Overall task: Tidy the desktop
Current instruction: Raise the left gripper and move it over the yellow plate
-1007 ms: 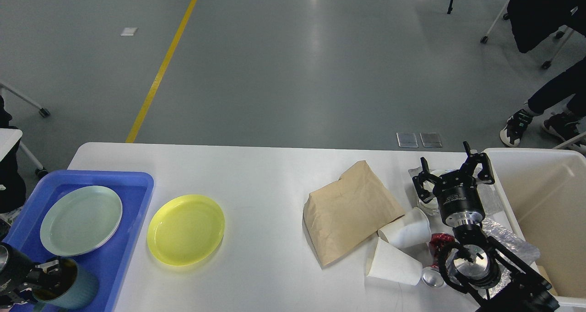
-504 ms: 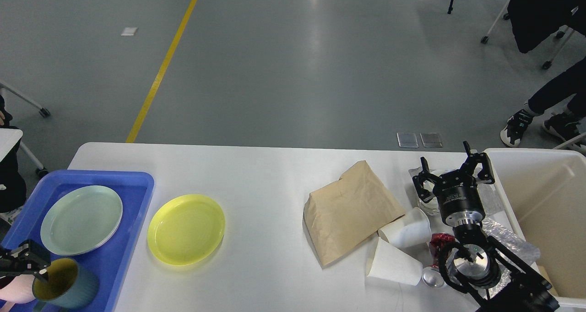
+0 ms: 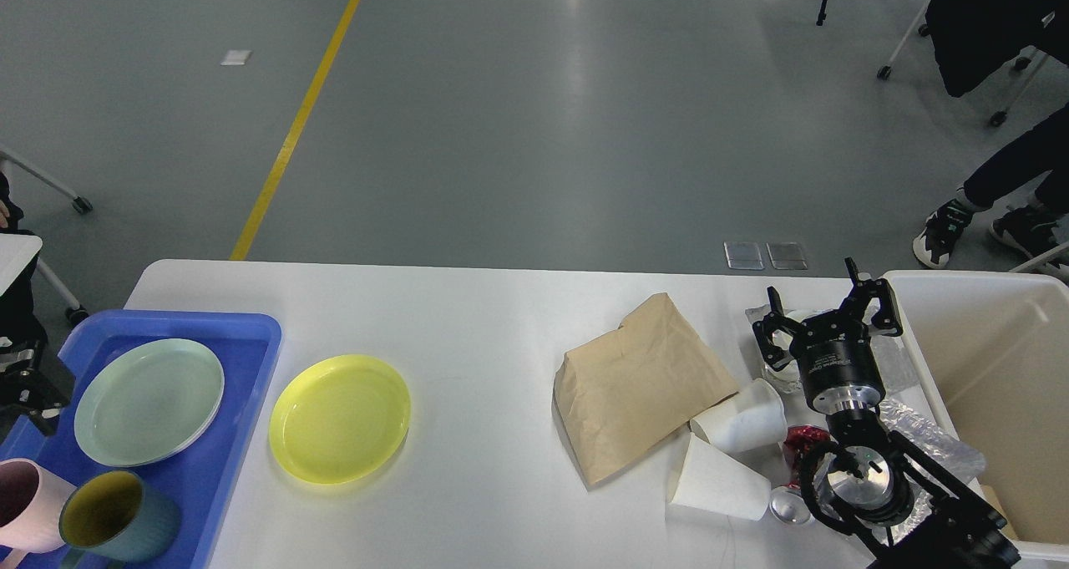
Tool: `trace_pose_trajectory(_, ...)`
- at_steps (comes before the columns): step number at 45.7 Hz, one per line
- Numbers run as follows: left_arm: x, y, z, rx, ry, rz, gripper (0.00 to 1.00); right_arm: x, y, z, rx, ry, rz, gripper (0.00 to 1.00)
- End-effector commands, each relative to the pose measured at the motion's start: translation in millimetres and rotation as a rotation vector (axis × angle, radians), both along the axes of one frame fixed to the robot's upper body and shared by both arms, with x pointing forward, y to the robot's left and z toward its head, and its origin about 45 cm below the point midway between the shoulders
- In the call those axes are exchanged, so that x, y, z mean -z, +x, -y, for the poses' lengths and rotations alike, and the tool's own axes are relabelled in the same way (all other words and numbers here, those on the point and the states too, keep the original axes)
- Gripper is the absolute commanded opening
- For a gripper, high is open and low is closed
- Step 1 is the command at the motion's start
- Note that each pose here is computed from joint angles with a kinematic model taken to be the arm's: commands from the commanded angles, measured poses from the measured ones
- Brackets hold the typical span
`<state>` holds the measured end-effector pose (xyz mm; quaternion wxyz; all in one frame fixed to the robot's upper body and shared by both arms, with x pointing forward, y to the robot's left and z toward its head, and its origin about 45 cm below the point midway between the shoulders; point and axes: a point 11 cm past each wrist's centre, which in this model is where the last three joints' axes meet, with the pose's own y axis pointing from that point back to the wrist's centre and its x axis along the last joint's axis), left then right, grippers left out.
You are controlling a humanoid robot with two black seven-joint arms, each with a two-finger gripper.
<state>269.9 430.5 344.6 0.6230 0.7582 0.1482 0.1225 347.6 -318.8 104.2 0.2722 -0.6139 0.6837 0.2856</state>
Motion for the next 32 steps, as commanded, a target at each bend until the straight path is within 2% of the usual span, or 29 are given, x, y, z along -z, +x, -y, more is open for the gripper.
trace_pose_trajectory(1, -39, 17, 37, 0.029, -0.014, 0.02, 0.96, 0, 0, 0, 0.0, -0.001, 0.0, 1.0)
trace_pose_trajectory(10, -86, 33, 91, 0.073, -0.048, 0.122, 0.96, 0, 0, 0, 0.0, 0.0, 0.0, 1.0)
trace_pose_trajectory(19, -113, 25, 138, 0.126, -0.125, 0.204, 0.96, 0, 0, 0, 0.0, -0.002, -0.001, 1.0)
trace_pose_trajectory(32, -115, 21, 205, 0.319, -0.229, 0.196, 0.96, 1, 0, 0, 0.0, -0.001, -0.002, 1.0)
